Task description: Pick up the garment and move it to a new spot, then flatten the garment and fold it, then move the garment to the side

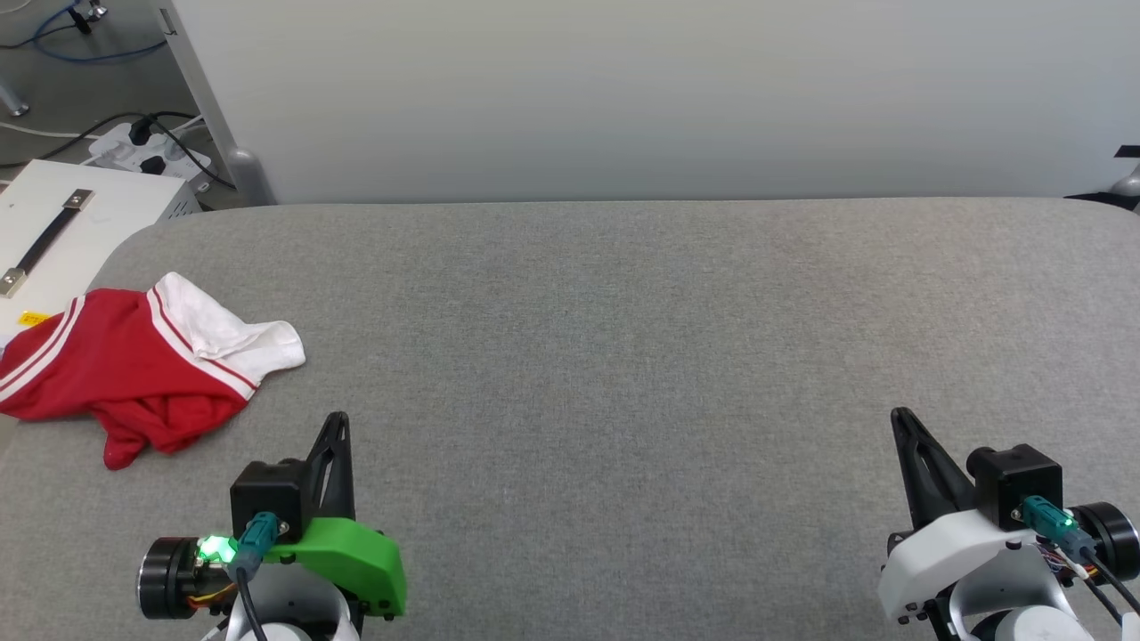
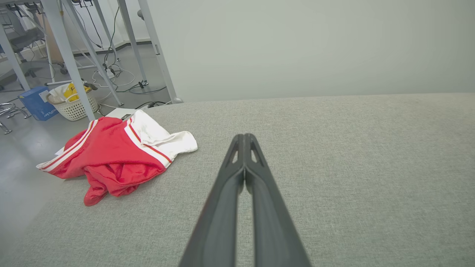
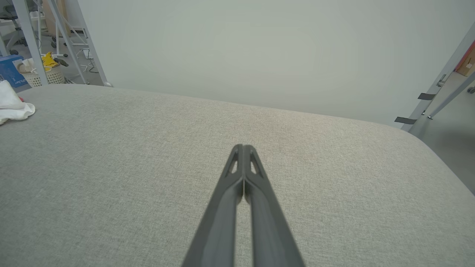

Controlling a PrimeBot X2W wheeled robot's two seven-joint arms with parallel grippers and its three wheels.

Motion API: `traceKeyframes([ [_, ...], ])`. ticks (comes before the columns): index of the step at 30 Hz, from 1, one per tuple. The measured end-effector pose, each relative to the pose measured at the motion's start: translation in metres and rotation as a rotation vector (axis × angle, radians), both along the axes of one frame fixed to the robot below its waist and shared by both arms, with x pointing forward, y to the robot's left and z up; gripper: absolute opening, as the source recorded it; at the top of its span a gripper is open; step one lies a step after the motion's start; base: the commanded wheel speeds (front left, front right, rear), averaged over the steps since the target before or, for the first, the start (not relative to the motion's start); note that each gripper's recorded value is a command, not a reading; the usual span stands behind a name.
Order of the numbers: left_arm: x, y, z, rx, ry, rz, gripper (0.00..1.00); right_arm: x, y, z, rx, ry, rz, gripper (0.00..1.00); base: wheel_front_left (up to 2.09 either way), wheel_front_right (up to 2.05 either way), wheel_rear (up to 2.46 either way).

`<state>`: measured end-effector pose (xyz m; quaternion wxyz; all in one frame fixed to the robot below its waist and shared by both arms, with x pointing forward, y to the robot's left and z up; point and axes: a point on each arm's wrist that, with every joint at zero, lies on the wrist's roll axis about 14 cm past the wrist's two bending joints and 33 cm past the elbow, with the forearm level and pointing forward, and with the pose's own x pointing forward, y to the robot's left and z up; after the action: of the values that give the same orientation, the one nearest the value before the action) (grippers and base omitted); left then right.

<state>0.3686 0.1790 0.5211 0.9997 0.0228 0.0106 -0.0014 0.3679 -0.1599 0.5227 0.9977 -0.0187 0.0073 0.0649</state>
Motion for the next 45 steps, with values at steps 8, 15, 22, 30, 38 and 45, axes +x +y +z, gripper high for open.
traceKeyframes([
  [8,0.0000,0.0001,0.0000,0.000,0.000,0.000,0.00,0.0000,0.0001,0.0000,0.000,0.000,0.000,0.00,0.00,0.00,0.00],
  [15,0.0000,0.0000,0.0000,0.000,0.000,0.000,0.00,0.0000,0.0000,0.0000,0.000,0.000,0.000,0.00,0.00,0.00,0.00],
  [22,0.0000,0.0001,0.0000,0.000,0.000,0.000,0.00,0.0000,0.0001,0.0000,0.000,0.000,0.000,0.00,0.00,0.00,0.00],
  [30,0.0000,0.0000,0.0000,0.000,0.000,0.000,0.00,0.0000,0.0000,0.0000,0.000,0.000,0.000,0.00,0.00,0.00,0.00],
  [38,0.0000,0.0001,0.0001,0.000,0.000,0.000,0.00,0.0000,0.0001,0.0000,0.000,0.000,0.000,0.00,0.00,0.00,0.00],
  [45,-0.0003,0.0002,-0.0005,0.000,0.002,0.000,1.00,-0.0001,0.0000,-0.0001,0.001,0.000,0.000,1.00,0.00,0.00,0.00],
])
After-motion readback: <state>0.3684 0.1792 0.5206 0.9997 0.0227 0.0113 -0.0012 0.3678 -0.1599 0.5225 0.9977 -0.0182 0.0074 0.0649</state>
